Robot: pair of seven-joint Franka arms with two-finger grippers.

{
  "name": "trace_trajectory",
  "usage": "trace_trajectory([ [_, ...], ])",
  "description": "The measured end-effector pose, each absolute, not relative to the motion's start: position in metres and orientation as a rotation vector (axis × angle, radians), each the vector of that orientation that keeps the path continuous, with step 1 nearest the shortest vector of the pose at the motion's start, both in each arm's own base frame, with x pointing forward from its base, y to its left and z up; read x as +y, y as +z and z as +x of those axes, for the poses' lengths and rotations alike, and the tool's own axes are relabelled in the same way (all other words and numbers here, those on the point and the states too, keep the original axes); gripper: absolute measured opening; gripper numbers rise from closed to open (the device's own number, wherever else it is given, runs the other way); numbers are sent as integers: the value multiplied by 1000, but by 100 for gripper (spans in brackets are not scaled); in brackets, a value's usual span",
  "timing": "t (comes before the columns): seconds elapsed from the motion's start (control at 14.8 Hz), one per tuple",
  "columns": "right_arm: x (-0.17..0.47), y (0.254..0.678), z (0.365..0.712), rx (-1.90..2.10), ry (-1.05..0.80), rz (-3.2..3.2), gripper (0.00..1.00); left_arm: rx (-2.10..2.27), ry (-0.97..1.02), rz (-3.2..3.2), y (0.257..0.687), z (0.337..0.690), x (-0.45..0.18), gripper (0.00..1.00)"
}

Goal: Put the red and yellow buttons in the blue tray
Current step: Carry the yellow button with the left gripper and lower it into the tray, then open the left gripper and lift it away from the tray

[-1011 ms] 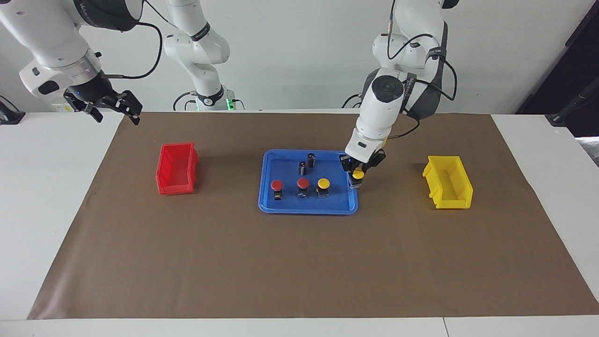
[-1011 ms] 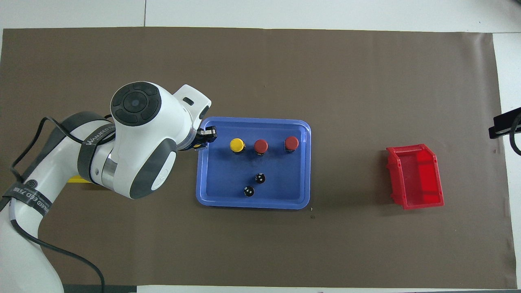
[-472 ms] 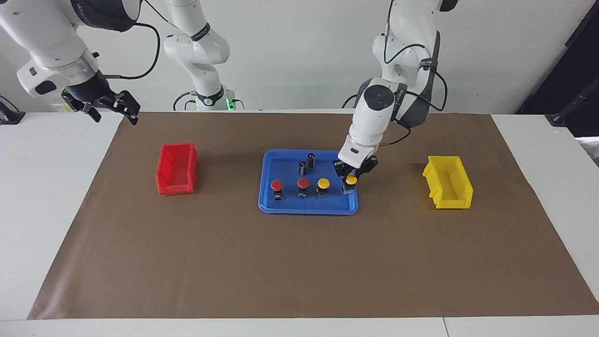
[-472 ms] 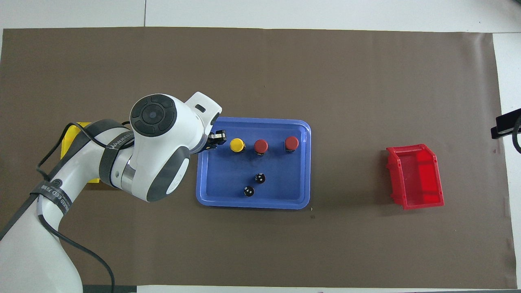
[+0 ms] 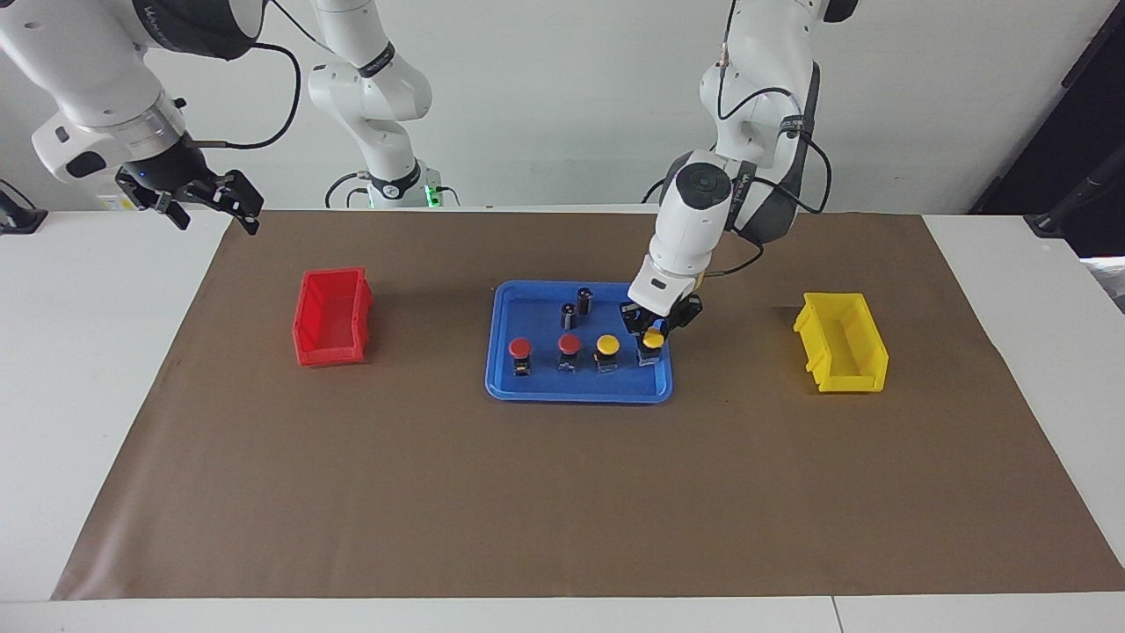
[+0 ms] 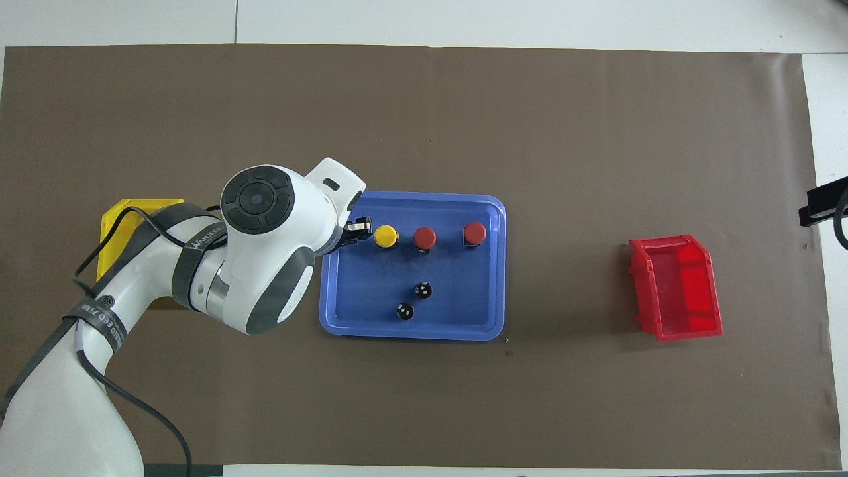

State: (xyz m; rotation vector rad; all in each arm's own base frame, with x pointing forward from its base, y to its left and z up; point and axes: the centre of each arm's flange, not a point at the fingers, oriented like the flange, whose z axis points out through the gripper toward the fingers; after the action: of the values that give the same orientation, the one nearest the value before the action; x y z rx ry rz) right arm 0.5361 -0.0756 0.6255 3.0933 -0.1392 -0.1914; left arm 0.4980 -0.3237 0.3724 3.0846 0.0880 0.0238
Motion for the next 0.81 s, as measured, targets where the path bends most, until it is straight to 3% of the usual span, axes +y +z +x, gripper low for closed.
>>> trace_trajectory([
  [0.27, -76, 625, 536, -139, -192, 3093, 100, 89, 18, 3087, 364, 498, -324, 43],
  [0.47, -76, 625, 536, -139, -193, 3093, 100, 89, 19, 3086, 365, 498, -325, 64],
  [0.74, -75, 625, 536, -139, -193, 3093, 100, 71, -1, 3094, 377, 498, -332, 72],
  [0.81, -75, 625, 536, -138, -193, 3093, 100, 67, -18, 3101, 384, 498, -332, 81],
])
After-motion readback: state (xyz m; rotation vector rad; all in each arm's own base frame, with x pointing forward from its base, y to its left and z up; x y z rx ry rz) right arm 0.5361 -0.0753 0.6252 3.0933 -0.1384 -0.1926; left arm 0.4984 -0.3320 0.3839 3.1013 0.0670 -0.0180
